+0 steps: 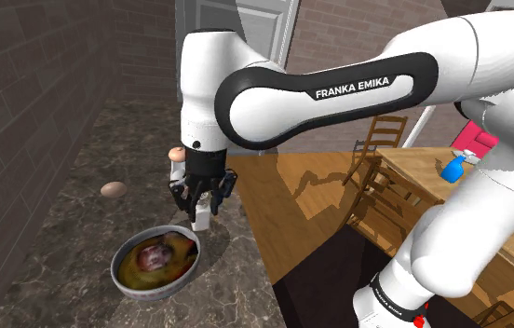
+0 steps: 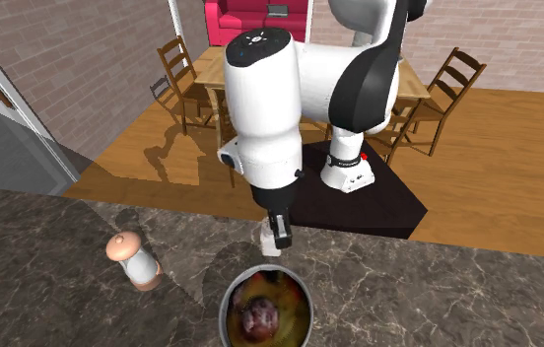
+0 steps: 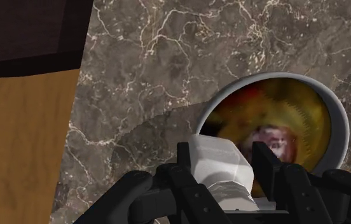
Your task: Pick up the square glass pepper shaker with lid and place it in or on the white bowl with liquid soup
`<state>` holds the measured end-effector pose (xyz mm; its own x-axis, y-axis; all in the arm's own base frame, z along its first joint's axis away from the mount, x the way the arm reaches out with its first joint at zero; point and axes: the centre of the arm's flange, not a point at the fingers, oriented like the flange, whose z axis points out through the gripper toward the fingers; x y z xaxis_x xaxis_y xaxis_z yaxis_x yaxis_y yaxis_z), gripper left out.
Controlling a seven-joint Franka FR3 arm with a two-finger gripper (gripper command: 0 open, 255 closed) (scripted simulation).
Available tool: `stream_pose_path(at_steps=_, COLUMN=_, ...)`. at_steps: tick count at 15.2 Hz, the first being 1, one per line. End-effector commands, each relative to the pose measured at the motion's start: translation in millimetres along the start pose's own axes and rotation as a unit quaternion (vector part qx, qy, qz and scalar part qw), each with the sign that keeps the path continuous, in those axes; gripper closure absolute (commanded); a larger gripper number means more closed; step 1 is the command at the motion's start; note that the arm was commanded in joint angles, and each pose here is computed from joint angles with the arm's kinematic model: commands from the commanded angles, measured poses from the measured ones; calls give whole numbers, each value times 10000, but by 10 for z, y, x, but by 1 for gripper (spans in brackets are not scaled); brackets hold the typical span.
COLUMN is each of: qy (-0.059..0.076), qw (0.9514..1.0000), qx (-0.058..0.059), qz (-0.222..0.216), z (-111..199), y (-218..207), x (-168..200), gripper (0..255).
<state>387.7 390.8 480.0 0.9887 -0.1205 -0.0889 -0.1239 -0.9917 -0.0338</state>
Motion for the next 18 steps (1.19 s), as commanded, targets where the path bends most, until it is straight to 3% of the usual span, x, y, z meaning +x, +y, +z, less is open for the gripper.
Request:
stream_pose_path(at_steps=1, qy=1, qw=10000, qx=4, qz=8, z=-14, y=-244, x=15, gripper=255)
stream_pose_path(at_steps=6, qy=1, qw=10000, qx=4, qz=8, z=-49, y=-887, x=75, gripper=255)
stream_pose_path(at_steps=18, qy=1, qw=10000, qx=4, qz=8, z=582, y=-866, x=131, gripper=255)
